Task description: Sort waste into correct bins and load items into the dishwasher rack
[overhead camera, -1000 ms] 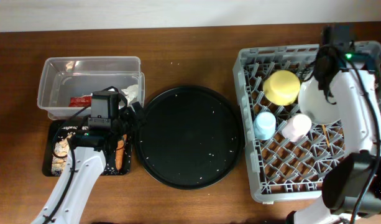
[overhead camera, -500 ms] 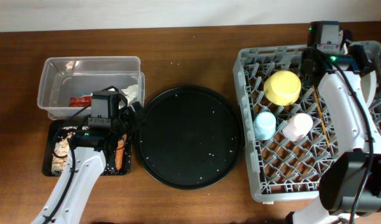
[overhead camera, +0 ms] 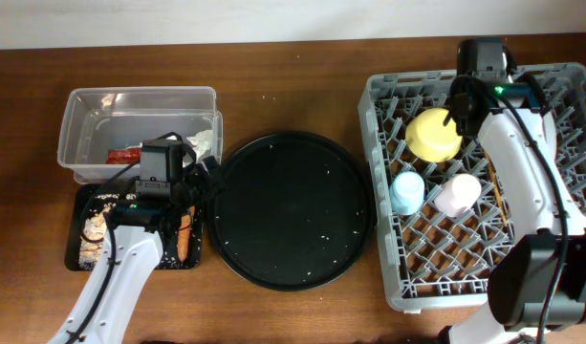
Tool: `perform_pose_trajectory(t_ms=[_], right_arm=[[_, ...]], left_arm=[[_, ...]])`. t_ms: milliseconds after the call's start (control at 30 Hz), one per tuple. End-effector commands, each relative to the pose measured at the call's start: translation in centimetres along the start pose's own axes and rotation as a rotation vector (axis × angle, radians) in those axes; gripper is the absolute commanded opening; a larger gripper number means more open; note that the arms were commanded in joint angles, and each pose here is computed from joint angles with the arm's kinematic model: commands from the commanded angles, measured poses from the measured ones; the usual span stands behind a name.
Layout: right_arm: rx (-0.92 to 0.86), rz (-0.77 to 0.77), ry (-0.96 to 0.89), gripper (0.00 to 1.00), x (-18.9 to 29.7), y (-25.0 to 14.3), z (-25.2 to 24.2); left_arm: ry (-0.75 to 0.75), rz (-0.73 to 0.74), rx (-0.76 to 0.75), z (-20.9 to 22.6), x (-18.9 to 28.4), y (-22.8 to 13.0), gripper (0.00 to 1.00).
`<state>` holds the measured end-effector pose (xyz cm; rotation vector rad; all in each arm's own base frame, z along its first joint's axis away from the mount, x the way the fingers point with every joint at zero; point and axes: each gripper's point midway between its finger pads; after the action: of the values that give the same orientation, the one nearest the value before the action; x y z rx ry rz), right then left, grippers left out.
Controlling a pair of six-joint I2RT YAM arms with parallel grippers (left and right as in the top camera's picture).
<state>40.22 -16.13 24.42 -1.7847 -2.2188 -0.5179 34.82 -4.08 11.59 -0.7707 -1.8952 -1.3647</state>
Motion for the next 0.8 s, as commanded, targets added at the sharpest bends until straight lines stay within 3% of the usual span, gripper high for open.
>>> perform_pose_trajectory(t_ms=[0, 233, 633, 667, 700, 767], right_arm=[[0.003, 0.027, -0.106, 0.04, 0.7, -0.4, -2.0], [-0.021, 0.063, -0.238, 0.04, 1.1, -0.3, -4.7], [0.017, -0.023, -0.050, 0.04, 2.0, 0.6, -0.2], [0.017, -0.027, -0.041, 0.31, 2.0, 0.6, -0.1], [0.017, -0.029, -0.037, 0.49, 2.0, 0.7, 0.0], [0.018, -0.029, -0.037, 0.74, 2.0, 0.7, 0.0]], left_arm=[[-0.015, 0.000, 0.005, -0.3, 0.2, -0.1, 0.99], [-0.015, 0.000, 0.006, -0.3, 0.2, -0.1, 0.99], [-0.015, 0.000, 0.006, -0.3, 0.2, -0.1, 0.99], [-0.015, 0.000, 0.006, -0.3, 0.2, -0.1, 0.99], [-0.015, 0.000, 0.006, -0.3, 0.2, -0.1, 0.99], [-0.015, 0.000, 0.006, -0.3, 0.2, -0.1, 0.99]])
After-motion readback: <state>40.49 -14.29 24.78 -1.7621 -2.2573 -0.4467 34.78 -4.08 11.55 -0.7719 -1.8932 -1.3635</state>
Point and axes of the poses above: each gripper's point midway between its finger pads, its own x axis back along the fingers, its own z axis along the line the jaws close on, y = z × x, and after that the axes turned 6 degrees about -x, right-handed
